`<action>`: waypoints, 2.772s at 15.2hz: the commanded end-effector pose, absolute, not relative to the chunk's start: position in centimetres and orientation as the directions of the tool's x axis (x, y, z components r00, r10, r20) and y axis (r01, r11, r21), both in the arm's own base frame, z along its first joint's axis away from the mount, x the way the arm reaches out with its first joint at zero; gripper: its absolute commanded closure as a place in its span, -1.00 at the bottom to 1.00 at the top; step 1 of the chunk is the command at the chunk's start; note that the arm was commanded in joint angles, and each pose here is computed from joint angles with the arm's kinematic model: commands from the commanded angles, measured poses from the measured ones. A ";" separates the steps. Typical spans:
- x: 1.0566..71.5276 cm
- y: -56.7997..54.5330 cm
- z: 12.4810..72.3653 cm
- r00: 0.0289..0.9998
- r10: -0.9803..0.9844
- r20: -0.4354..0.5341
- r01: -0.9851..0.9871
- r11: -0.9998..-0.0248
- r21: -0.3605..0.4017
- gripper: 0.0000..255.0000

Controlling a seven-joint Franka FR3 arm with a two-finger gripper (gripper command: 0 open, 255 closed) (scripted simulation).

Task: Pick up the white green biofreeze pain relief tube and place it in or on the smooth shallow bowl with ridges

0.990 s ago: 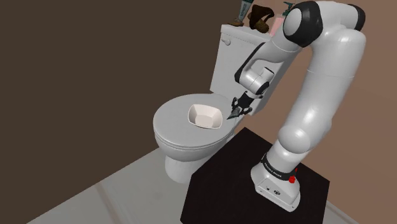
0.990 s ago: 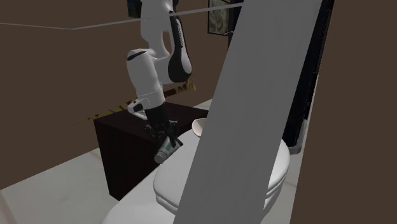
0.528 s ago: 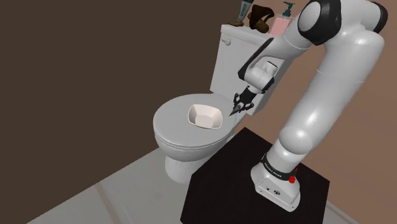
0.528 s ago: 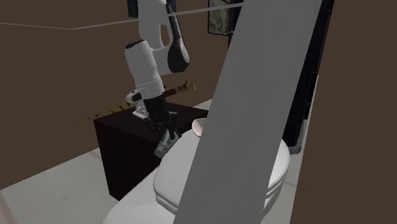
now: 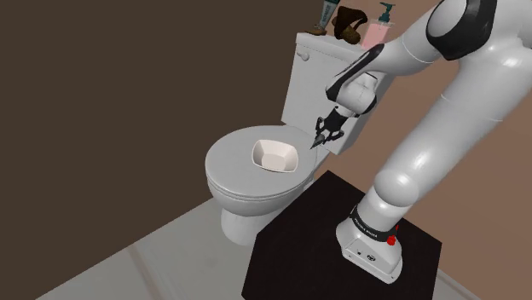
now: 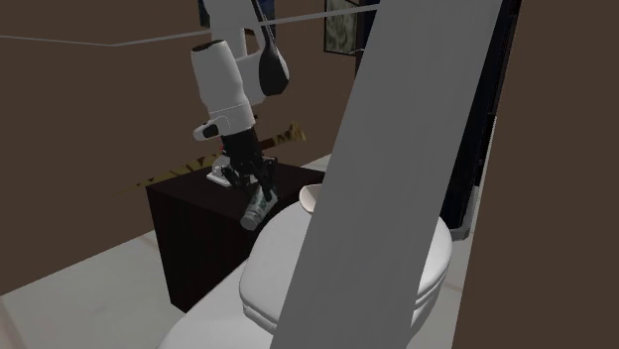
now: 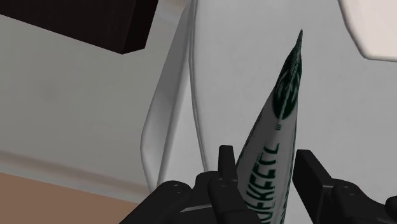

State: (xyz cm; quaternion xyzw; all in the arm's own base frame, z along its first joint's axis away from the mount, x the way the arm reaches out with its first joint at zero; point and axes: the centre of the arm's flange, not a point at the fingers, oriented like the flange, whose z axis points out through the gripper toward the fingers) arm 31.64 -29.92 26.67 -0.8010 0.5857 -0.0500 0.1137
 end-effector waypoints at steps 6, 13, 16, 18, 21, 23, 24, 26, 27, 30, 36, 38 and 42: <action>31.6 -29.8 30.1 0.309 -0.950 -0.052 -0.927 -0.289 -0.239 1.00; 35.4 -21.4 30.2 0.309 -0.950 -0.052 -0.927 -0.289 -0.239 1.00; 37.0 -17.8 30.2 0.309 -0.950 -0.052 -0.927 -0.289 -0.239 1.00; 38.1 -15.4 30.3 0.309 -0.950 -0.052 -0.927 -0.289 -0.239 1.00; 39.7 -11.8 30.3 0.309 -0.950 -0.052 -0.927 -0.289 -0.239 1.00; 40.8 -9.3 30.3 0.309 -0.950 -0.052 -0.927 -0.289 -0.239 1.00; 41.3 -8.1 30.3 0.309 -0.950 -0.052 -0.927 -0.289 -0.239 1.00; 41.3 -8.1 29.3 0.309 -0.950 -0.052 -0.927 -0.289 -0.239 1.00; 41.3 -8.1 28.8 0.309 -0.950 -0.052 -0.927 -0.289 -0.239 1.00; 41.3 -8.1 27.2 0.309 -0.950 -0.052 -0.927 -0.289 -0.239 1.00; 41.3 -8.1 24.0 0.309 -0.950 -0.052 -0.927 -0.289 -0.239 1.00; 41.3 -8.1 23.1 0.309 -0.950 -0.052 -0.927 -0.289 -0.239 1.00; 41.3 -8.1 23.1 0.309 -0.950 -0.052 -0.927 -0.289 -0.239 1.00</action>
